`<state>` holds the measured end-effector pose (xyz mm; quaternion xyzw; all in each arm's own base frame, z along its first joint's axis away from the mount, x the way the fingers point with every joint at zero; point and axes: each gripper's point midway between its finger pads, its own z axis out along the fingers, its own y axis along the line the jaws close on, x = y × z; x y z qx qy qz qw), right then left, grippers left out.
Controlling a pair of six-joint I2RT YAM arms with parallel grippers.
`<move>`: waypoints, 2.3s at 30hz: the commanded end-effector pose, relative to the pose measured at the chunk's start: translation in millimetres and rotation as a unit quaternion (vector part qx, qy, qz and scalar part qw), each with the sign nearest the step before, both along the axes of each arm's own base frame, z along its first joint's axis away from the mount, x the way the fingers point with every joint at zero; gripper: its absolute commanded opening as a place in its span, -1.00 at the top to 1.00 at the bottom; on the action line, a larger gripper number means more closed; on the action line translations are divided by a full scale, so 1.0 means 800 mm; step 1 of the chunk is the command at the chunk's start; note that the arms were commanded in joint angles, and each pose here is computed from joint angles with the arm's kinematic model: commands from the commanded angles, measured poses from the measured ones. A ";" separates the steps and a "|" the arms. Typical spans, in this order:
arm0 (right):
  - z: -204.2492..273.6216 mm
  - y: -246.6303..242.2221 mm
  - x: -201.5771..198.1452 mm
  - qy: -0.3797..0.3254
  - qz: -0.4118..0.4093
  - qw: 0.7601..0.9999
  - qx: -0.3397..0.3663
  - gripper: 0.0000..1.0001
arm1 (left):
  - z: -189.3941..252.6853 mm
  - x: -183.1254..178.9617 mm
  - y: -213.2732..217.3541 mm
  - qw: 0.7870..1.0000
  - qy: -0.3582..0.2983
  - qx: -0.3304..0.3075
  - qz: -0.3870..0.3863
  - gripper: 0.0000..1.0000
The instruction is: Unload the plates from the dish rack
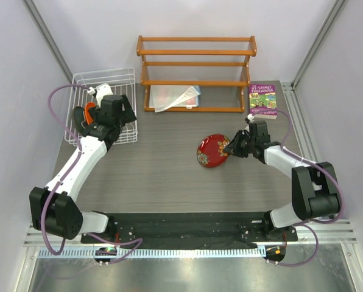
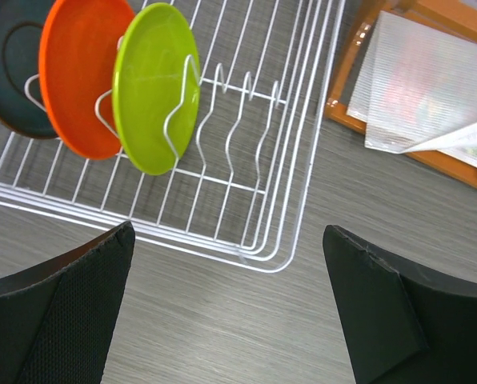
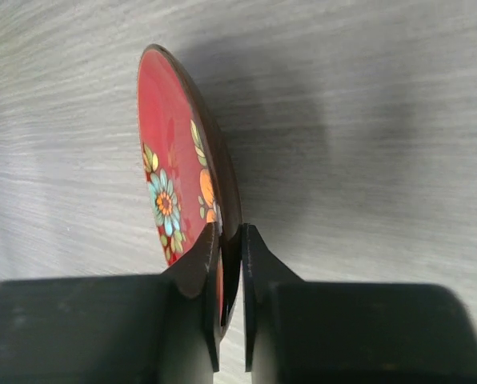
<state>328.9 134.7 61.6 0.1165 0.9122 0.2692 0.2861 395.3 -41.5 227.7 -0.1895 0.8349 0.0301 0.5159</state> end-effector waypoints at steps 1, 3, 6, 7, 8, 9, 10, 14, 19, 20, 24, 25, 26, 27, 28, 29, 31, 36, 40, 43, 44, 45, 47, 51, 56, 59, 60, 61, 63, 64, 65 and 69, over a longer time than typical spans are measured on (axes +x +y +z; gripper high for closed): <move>-0.017 -0.005 0.014 0.007 -0.006 1.000 -0.023 0.65 | 0.003 0.002 0.016 1.000 -0.006 0.012 0.015 -0.99; -0.025 -0.012 0.015 0.017 -0.019 0.999 -0.035 0.53 | 0.001 0.003 0.018 1.000 -0.004 0.013 0.017 -0.99; -0.033 -0.021 0.014 0.029 -0.029 0.998 -0.057 0.45 | 0.000 0.004 0.020 1.000 -0.002 0.016 0.016 -0.99; -0.035 -0.024 0.015 0.030 -0.033 0.997 -0.062 0.39 | 0.000 0.004 0.021 1.000 -0.001 0.018 0.016 -0.99; -0.037 -0.029 0.015 0.032 -0.042 0.996 -0.072 0.33 | -0.002 0.004 0.023 1.000 0.001 0.020 0.018 -0.99; -0.037 -0.031 0.015 0.033 -0.042 0.996 -0.075 0.27 | -0.003 0.004 0.024 1.000 0.003 0.022 0.019 -0.99; -0.039 -0.031 0.015 0.035 -0.040 0.996 -0.077 0.24 | -0.003 0.005 0.026 1.000 0.001 0.022 0.022 -0.99; -0.040 -0.037 0.015 0.037 -0.044 0.994 -0.091 0.17 | -0.009 0.008 0.035 0.999 0.009 0.031 0.036 -0.99; -0.033 -0.062 0.016 0.029 -0.072 0.987 -0.137 -0.37 | -0.016 0.016 0.050 0.998 0.015 0.040 0.053 -0.99; -0.025 -0.065 0.015 0.022 -0.076 0.986 -0.145 -0.37 | -0.018 0.019 0.052 0.998 0.017 0.040 0.054 -0.99; 0.009 -0.084 0.021 -0.016 -0.104 0.980 -0.172 -0.38 | -0.028 0.028 0.067 0.995 0.024 0.060 0.072 -0.99; 0.015 -0.085 0.022 -0.022 -0.105 0.979 -0.172 -0.38 | -0.032 0.034 0.068 0.995 0.024 0.062 0.074 -0.99; 0.022 -0.085 0.023 -0.029 -0.105 0.979 -0.172 -0.39 | -0.034 0.037 0.073 0.994 0.023 0.067 0.081 -0.99; 0.032 -0.085 0.025 -0.039 -0.105 0.979 -0.170 -0.39 | -0.036 0.039 0.080 0.993 0.023 0.073 0.088 -0.99; 0.037 -0.085 0.026 -0.045 -0.106 0.979 -0.170 -0.38 | -0.040 0.047 0.086 0.992 0.020 0.076 0.095 -0.99; 0.042 -0.085 0.027 -0.048 -0.104 0.979 -0.169 -0.38 | -0.042 0.049 0.090 0.992 0.022 0.077 0.102 -0.99; 0.047 -0.085 0.028 -0.053 -0.104 0.979 -0.169 -0.39 | -0.040 0.057 0.104 0.991 0.016 0.073 0.114 -0.99; 0.049 -0.084 0.032 -0.054 -0.101 0.978 -0.172 -0.38 | -0.061 0.082 0.119 0.992 0.028 0.051 0.115 -0.97; 0.044 -0.082 0.042 -0.047 -0.095 0.979 -0.174 -0.38 | -0.069 0.107 0.119 0.993 0.033 0.040 0.104 -0.85; 0.039 -0.080 0.047 -0.041 -0.091 0.979 -0.176 -0.37 | -0.081 0.118 0.119 0.994 0.038 0.032 0.102 -0.50; 0.039 -0.079 0.050 -0.040 -0.091 0.979 -0.176 -0.37 | -0.084 0.121 0.120 0.994 0.039 0.030 0.102 -0.41; 0.036 -0.079 0.050 -0.038 -0.089 0.980 -0.176 -0.37 | -0.090 0.123 0.120 0.993 0.044 0.030 0.101 -0.23; 0.031 -0.078 0.053 -0.033 -0.088 0.980 -0.177 -0.37 | -0.092 0.127 0.123 0.993 0.045 0.029 0.101 -0.01; 0.025 -0.077 0.054 -0.027 -0.085 0.980 -0.176 -0.36 | -0.109 0.129 0.128 0.992 0.060 0.021 0.105 0.26; 0.023 -0.078 0.053 -0.026 -0.085 0.980 -0.178 -0.37 | -0.107 0.122 0.125 0.993 0.067 0.020 0.098 0.73; 0.023 -0.076 0.052 -0.026 -0.083 0.981 -0.174 -0.36 | -0.089 0.118 0.122 0.994 0.063 0.023 0.083 1.00; 0.023 -0.076 0.050 -0.025 -0.083 0.981 -0.174 -0.37 | -0.086 0.117 0.118 0.995 0.064 0.021 0.075 1.00; 0.020 -0.076 0.048 -0.023 -0.082 0.981 -0.175 -0.37 | -0.081 0.113 0.118 0.995 0.067 0.023 0.072 1.00; 0.020 -0.075 0.045 -0.022 -0.080 0.982 -0.171 -0.37 | -0.064 0.107 0.117 0.996 0.058 0.030 0.062 1.00; 0.019 -0.075 0.044 -0.022 -0.080 0.982 -0.171 -0.37 | -0.059 0.104 0.119 0.996 0.057 0.033 0.061 1.00; 0.018 -0.074 0.043 -0.021 -0.078 0.982 -0.170 -0.36 | -0.044 0.100 0.119 0.996 0.046 0.035 0.061 1.00; 0.018 -0.073 0.037 -0.021 -0.075 0.983 -0.167 -0.37 | -0.009 0.083 0.124 0.996 0.026 0.043 0.068 1.00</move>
